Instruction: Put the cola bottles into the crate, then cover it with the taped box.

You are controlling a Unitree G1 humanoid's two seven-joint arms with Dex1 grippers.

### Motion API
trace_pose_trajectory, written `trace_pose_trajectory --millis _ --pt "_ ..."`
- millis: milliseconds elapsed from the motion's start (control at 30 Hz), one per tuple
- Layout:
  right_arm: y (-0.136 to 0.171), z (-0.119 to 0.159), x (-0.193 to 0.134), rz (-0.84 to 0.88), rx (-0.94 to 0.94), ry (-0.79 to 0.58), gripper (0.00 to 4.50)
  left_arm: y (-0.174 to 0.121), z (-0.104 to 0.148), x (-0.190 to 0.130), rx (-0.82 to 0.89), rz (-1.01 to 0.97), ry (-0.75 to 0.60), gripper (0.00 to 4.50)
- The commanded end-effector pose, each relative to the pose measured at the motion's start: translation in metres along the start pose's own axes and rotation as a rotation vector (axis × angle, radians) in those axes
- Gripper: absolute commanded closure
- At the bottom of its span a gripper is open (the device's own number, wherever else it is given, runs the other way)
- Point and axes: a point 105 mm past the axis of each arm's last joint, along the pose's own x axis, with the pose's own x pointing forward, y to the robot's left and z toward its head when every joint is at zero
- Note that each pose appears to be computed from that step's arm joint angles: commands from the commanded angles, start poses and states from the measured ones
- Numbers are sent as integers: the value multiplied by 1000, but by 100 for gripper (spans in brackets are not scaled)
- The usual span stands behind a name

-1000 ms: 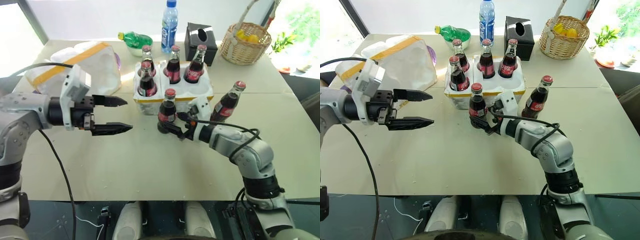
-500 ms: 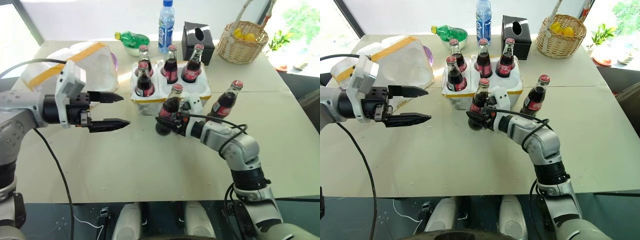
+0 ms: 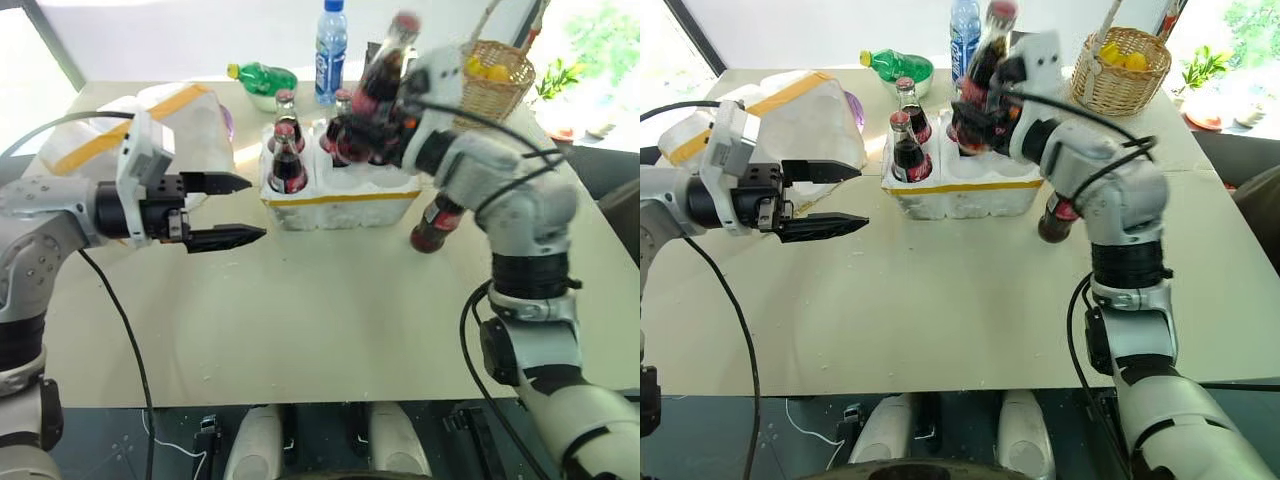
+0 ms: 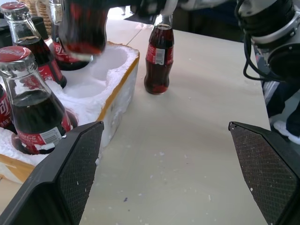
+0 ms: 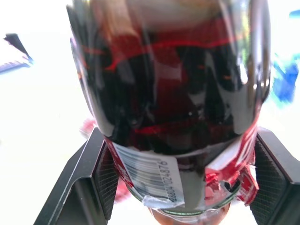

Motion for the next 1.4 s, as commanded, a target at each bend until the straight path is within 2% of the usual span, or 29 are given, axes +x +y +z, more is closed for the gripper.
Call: trace_pose_trajectory --millis 33,167,233,300,333,467,567,700,800,900,1067,1300,1400 --pt "16 12 9 36 -93 -74 167 -1 10 -1 58 9 -22 0" --pt "14 -19 18 21 -64 27 167 -2 11 -2 62 15 -24 0" --pt "15 -28 19 24 -49 49 66 -2 10 -2 61 20 -21 0" --pt "17 -28 18 32 -63 51 4 -2 8 -3 60 22 -18 0" --pt "17 -26 16 36 -74 47 4 -2 8 -2 60 22 -17 0" --pt "15 1 0 66 -127 -9 4 -3 7 1 59 13 -21 0" --pt "8 43 -24 92 -209 -79 4 -3 6 5 58 -4 -27 0" --pt "-12 91 -75 101 -306 -98 4 -2 6 12 58 -33 -40 0" --pt "-27 107 -116 85 -302 -68 4 -1 5 15 57 -51 -44 0" --pt "-39 97 -160 72 -202 2 4 1 4 19 56 -68 -46 0" --pt "-28 38 -197 -3 -166 132 4 4 2 25 53 -100 -48 0" --pt "-32 -38 -192 -262 -34 123 4 6 6 34 63 -142 -56 0" --pt "-34 -56 -184 -313 35 90 4 7 8 36 68 -153 -56 0"
